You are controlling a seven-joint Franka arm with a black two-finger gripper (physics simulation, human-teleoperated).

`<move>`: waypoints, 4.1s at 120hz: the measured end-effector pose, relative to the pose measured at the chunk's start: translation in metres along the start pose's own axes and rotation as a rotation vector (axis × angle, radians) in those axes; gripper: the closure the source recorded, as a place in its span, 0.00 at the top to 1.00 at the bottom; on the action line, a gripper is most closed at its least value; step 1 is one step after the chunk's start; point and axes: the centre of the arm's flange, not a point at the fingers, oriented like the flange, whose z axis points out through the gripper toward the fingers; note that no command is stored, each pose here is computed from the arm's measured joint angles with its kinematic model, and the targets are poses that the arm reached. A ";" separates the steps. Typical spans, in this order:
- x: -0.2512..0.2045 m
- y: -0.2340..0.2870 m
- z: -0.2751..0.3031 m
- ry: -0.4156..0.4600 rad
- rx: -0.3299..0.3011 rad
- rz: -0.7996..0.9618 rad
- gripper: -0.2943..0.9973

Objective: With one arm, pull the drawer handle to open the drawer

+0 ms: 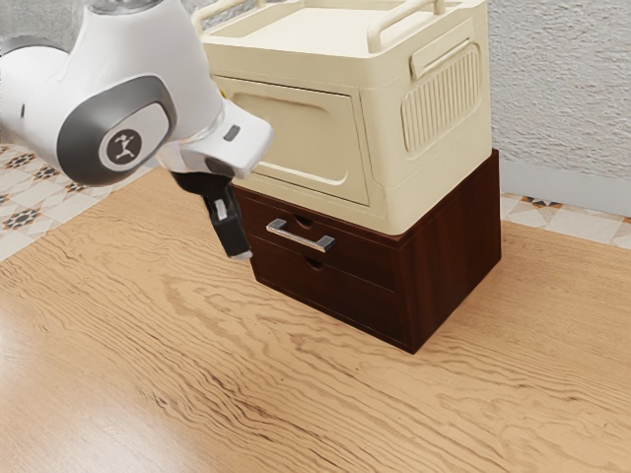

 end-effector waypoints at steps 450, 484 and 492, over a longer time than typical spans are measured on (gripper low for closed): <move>-0.013 0.031 0.110 0.105 0.134 0.645 0.76; -0.022 0.038 0.112 0.093 0.119 0.656 0.78; -0.025 0.040 0.112 0.094 0.115 0.657 0.77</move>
